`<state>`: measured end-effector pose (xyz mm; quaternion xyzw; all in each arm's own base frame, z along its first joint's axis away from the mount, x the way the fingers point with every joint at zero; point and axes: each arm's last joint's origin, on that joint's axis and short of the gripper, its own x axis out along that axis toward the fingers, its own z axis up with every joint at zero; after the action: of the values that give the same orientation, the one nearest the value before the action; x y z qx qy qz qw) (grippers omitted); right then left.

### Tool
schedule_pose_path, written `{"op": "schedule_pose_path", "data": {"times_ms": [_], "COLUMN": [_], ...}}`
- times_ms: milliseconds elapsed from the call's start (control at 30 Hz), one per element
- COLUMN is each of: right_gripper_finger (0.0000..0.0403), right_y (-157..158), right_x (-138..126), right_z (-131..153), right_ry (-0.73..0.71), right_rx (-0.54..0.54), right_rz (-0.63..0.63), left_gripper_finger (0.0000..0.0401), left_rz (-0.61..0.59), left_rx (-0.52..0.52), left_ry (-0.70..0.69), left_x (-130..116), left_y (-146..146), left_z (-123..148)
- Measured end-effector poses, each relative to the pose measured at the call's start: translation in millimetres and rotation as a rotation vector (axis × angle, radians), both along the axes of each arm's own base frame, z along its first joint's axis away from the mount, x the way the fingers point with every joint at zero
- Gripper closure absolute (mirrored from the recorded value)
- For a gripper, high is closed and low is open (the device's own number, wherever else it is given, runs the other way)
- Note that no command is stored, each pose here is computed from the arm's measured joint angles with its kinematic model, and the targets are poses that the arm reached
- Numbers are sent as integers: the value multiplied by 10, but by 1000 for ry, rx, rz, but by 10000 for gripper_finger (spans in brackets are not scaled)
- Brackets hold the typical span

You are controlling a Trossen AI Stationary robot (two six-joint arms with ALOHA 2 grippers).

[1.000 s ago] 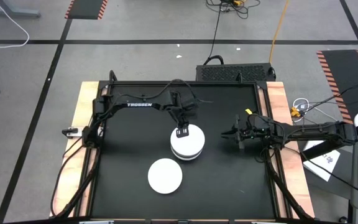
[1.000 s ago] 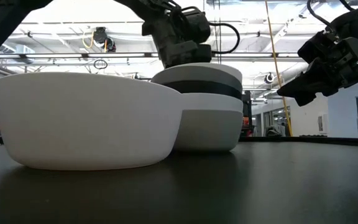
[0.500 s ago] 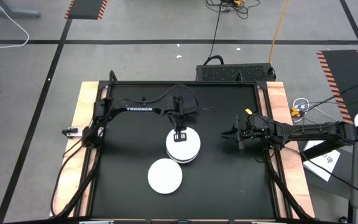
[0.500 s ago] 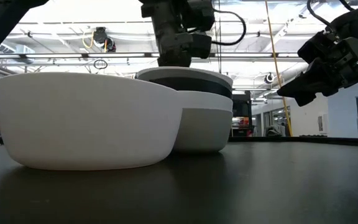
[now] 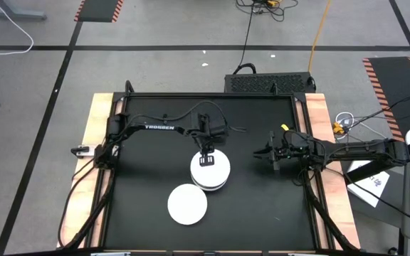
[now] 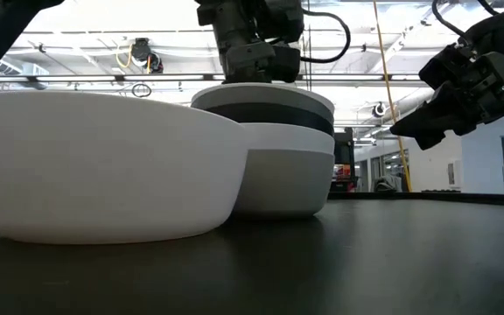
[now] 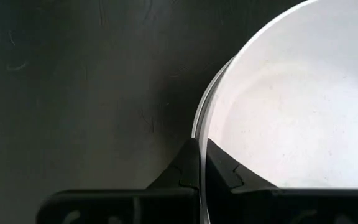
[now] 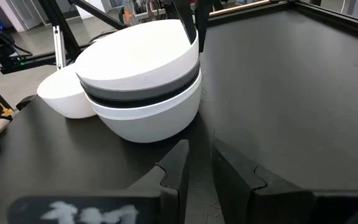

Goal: Nest bowls inside each other
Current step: Stack the left white bowl on the dark gray bowl

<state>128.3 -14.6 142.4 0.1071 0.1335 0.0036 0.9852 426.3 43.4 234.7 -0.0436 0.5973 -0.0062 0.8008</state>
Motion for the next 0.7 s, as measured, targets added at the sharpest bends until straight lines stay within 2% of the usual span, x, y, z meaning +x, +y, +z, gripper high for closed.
{"op": "schedule_pose_path", "data": {"times_ms": [133, 233, 533, 700], "right_gripper_finger": [342, 342, 342, 342], "right_y": [0, 0, 0, 0], "right_x": [0, 0, 0, 0], "right_z": [0, 0, 0, 0], "right_ry": [0, 0, 0, 0], "right_rx": [0, 0, 0, 0], "right_rz": [0, 0, 0, 0], "left_gripper_finger": [397, 373, 250, 181], "left_rz": [-4, -9, -90, -104], "left_rx": [-17, -16, -14, -7], "left_ry": [-7, -11, -33, -74], "left_x": [5, 11, 38, 41], "left_y": [-3, -7, -140, -171], "left_z": [0, -2, -1, 105]}}
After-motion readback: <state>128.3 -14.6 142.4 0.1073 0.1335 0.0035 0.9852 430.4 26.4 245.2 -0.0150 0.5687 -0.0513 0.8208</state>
